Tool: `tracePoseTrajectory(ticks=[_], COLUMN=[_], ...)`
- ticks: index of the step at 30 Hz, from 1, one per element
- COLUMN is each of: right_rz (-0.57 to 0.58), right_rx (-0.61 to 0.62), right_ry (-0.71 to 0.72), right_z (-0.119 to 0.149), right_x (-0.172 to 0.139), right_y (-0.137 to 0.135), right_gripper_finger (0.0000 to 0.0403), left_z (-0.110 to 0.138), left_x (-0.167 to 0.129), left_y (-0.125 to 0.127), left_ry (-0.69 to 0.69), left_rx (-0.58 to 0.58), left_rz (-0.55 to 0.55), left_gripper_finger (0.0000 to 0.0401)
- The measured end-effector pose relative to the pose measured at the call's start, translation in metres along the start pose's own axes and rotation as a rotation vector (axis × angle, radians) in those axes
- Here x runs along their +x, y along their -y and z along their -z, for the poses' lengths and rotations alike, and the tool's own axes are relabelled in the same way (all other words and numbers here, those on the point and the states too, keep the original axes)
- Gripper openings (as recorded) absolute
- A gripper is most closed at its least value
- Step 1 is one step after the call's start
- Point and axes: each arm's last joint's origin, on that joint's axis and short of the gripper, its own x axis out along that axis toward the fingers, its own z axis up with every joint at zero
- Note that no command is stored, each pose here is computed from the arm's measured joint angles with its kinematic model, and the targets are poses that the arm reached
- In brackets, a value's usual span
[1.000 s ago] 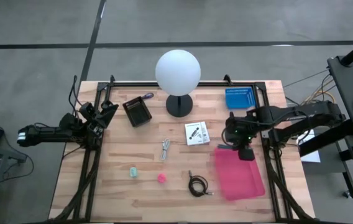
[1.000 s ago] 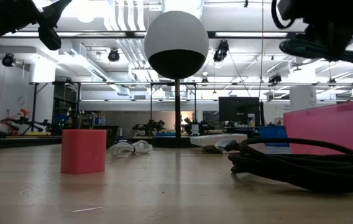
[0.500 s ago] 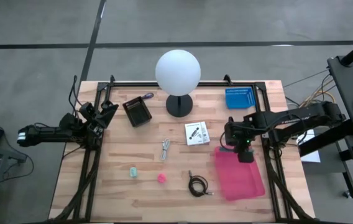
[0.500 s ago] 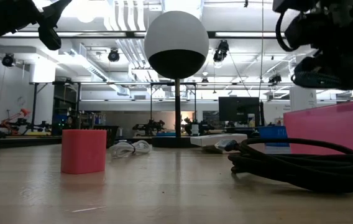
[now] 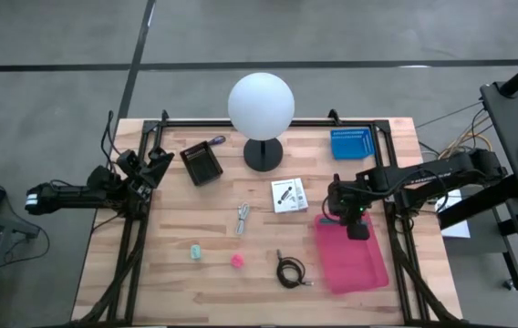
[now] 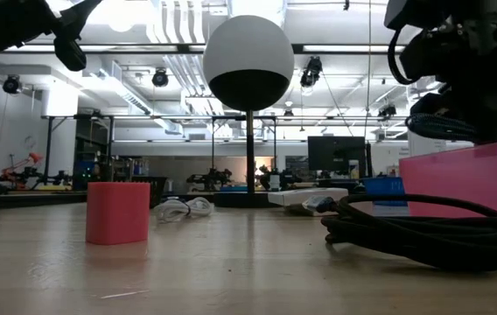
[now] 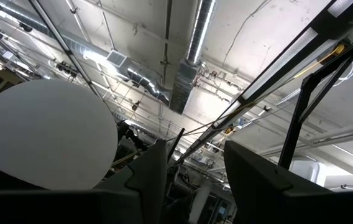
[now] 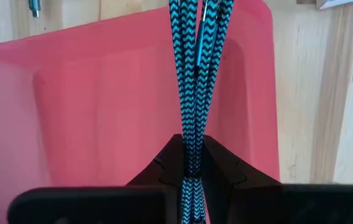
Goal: Pick and place items into bin
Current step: Put the blue charger cable into the pink bin
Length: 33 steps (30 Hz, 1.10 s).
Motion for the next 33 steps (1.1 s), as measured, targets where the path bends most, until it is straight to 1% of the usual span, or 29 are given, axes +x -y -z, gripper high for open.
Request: tracePoseTrajectory(ticks=[4, 9, 15, 27, 33], right_rz=[0.001, 0.003, 0.006, 0.034, 0.044], right_rx=[-0.026, -0.021, -0.018, 0.038, 0.055], right_ry=[-0.009, -0.027, -0.049, -0.239, -0.299], right_z=[0.002, 0.006, 0.004, -0.003, -0.005], right_x=[0.002, 0.007, 0.013, 0.05, 0.062], right_y=[0.001, 0.003, 0.004, 0.014, 0.017], right_gripper_finger=[0.0025, 0.0025, 0.0025, 0.0025, 0.0025], left_z=[0.0, 0.0, 0.001, 0.004, 0.004], left_x=[0.0, 0.0, -0.001, -0.002, -0.002], left_y=[0.0, 0.0, -0.001, -0.002, -0.002], left_ry=[0.0, 0.0, -0.005, -0.012, -0.012], left_rx=[0.0, 0.0, 0.002, 0.003, 0.002], left_rz=[0.0, 0.0, -0.003, -0.006, -0.006], left_gripper_finger=[0.0144, 0.0144, 0.0144, 0.0144, 0.0144])
